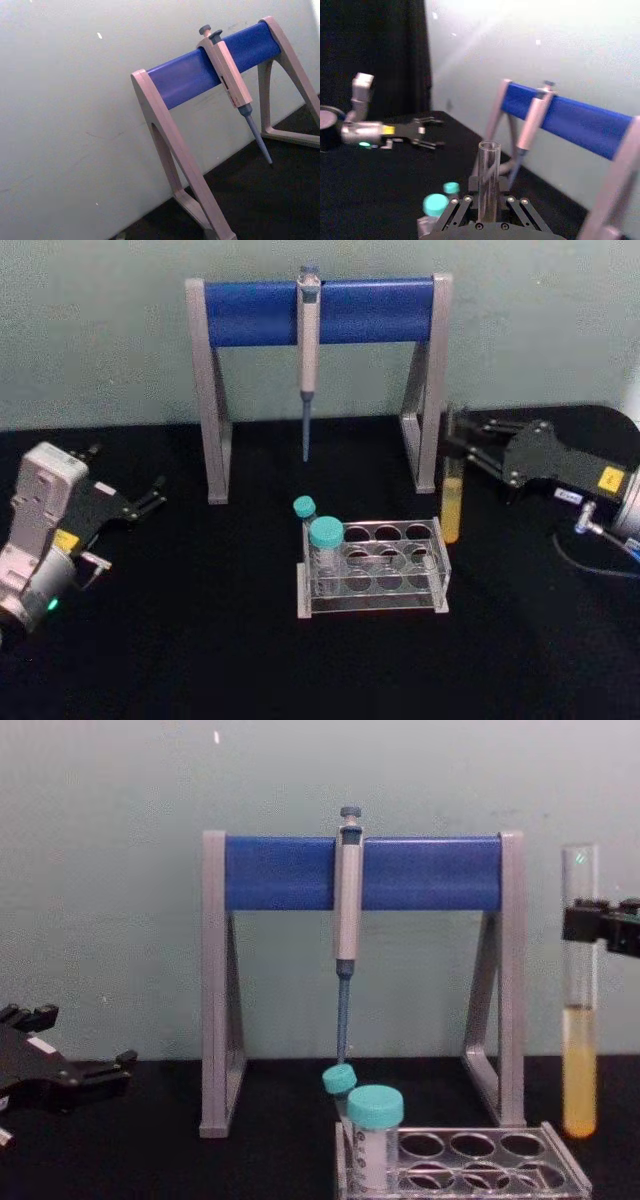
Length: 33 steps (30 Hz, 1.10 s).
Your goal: Pick up the test tube from the test tube rack, shake it, then place it back into the test tube rack.
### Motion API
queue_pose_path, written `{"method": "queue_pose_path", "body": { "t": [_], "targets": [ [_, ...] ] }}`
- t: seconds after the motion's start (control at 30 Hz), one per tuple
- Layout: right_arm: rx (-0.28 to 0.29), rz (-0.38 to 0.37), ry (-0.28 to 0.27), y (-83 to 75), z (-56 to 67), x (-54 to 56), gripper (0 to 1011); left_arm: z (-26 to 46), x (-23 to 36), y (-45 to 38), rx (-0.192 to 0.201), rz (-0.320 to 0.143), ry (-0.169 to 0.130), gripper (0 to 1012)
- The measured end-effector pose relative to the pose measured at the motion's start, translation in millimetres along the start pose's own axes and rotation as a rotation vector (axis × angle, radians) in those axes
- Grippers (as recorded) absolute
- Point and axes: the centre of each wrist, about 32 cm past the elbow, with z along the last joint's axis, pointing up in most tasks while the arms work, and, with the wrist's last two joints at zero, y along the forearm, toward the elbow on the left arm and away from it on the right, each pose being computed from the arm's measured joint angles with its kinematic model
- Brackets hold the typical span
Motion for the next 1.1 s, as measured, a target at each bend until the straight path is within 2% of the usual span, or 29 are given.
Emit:
{"method": "queue_pose_path", "body": {
  "t": [0.2, 0.47, 0.73, 1.1],
  "targets": [
    [-0.01, -0.079, -0.065, -0.7, 3.8, 4.9, 228, 0.0, 0.0, 0.0, 0.0, 0.0, 0.0, 1002],
    [0.005, -0.121, -0.107, 19.3, 5.9, 9.9, 228, 0.0, 0.0, 0.0, 0.0, 0.0, 0.0, 1002],
    [0.034, -0.091, -0.097, 40.4, 4.8, 7.0, 228, 0.0, 0.0, 0.0, 0.0, 0.0, 0.0, 1002],
    [0.088, 0.002, -0.042, 48.5, 2.5, -1.8, 228, 0.0, 0.0, 0.0, 0.0, 0.0, 0.0, 1001]
  ]
}}
